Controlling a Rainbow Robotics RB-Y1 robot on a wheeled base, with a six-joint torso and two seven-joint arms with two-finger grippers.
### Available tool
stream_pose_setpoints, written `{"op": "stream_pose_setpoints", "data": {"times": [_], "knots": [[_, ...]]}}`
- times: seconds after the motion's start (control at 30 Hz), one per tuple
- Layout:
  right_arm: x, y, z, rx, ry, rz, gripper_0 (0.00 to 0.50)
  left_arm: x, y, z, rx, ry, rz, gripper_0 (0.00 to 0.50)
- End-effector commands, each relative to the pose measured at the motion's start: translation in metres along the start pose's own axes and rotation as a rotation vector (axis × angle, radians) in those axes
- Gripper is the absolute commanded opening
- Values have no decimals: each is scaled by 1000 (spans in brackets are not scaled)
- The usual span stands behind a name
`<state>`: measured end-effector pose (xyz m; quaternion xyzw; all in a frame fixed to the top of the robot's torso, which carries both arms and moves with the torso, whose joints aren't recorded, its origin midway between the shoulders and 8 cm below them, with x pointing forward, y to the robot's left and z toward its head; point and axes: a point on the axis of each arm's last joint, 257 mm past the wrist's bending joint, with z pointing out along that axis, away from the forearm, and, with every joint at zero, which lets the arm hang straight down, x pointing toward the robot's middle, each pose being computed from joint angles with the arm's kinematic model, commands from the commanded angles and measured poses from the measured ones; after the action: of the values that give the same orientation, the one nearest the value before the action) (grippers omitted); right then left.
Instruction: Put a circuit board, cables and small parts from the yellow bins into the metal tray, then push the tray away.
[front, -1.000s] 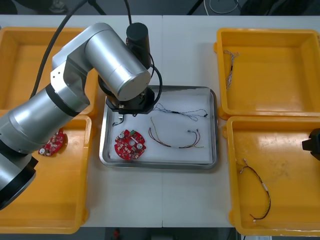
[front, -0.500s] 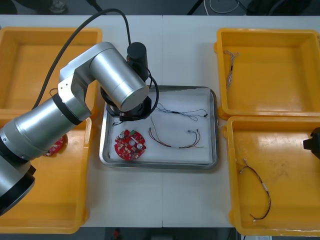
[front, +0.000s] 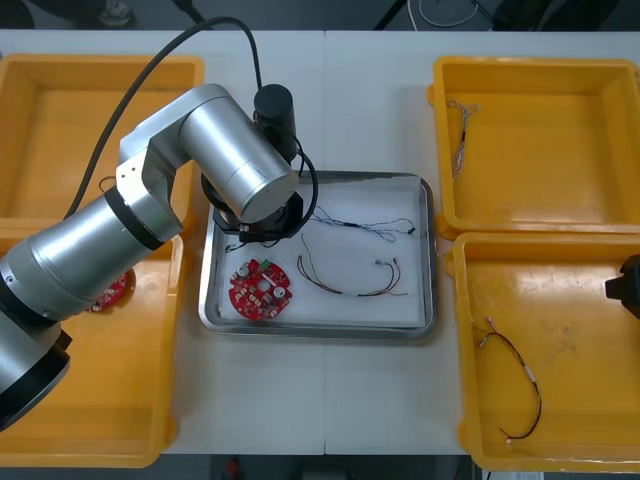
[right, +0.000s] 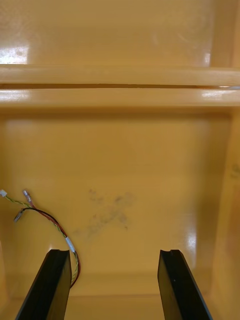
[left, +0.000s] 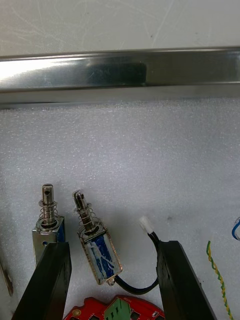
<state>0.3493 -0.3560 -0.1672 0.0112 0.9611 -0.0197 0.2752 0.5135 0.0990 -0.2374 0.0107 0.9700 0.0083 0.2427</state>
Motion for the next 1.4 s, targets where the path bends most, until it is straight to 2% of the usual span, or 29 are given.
{"op": "stream_pose_setpoints", "data": {"times": [0.03,0.23,0.4,0.57,0.63,0.77,0.83,0.97,1.13,1.33,1.4], "knots": [[-4,26,-8,-25,-26,-50,500,3,-17,-6,29,-20,32,500],[-15,46,-13,-48,-38,-147,500,-5,-5,-25,20,-31,19,500],[-24,78,-21,-132,-47,-234,500,-16,18,-60,18,-37,-8,500],[-31,110,-24,-166,-57,-344,500,-24,46,-98,21,-31,-22,500],[-34,122,-24,-170,-64,-385,500,-26,60,-109,11,-22,-14,500],[-40,155,-22,-183,-65,-499,500,-40,85,-131,27,-59,9,500],[-43,168,-22,-188,-65,-548,500,-45,97,-137,34,-70,12,500],[-42,199,-17,-204,-37,-657,500,-51,130,-150,32,-84,25,500],[-45,236,-15,-225,-40,-742,500,-45,172,-155,25,-75,46,500],[-35,279,-17,-270,-66,-828,500,-34,223,-157,-29,-65,99,500],[-29,285,-16,-268,-65,-863,500,-29,234,-156,-40,-58,118,500]]}}
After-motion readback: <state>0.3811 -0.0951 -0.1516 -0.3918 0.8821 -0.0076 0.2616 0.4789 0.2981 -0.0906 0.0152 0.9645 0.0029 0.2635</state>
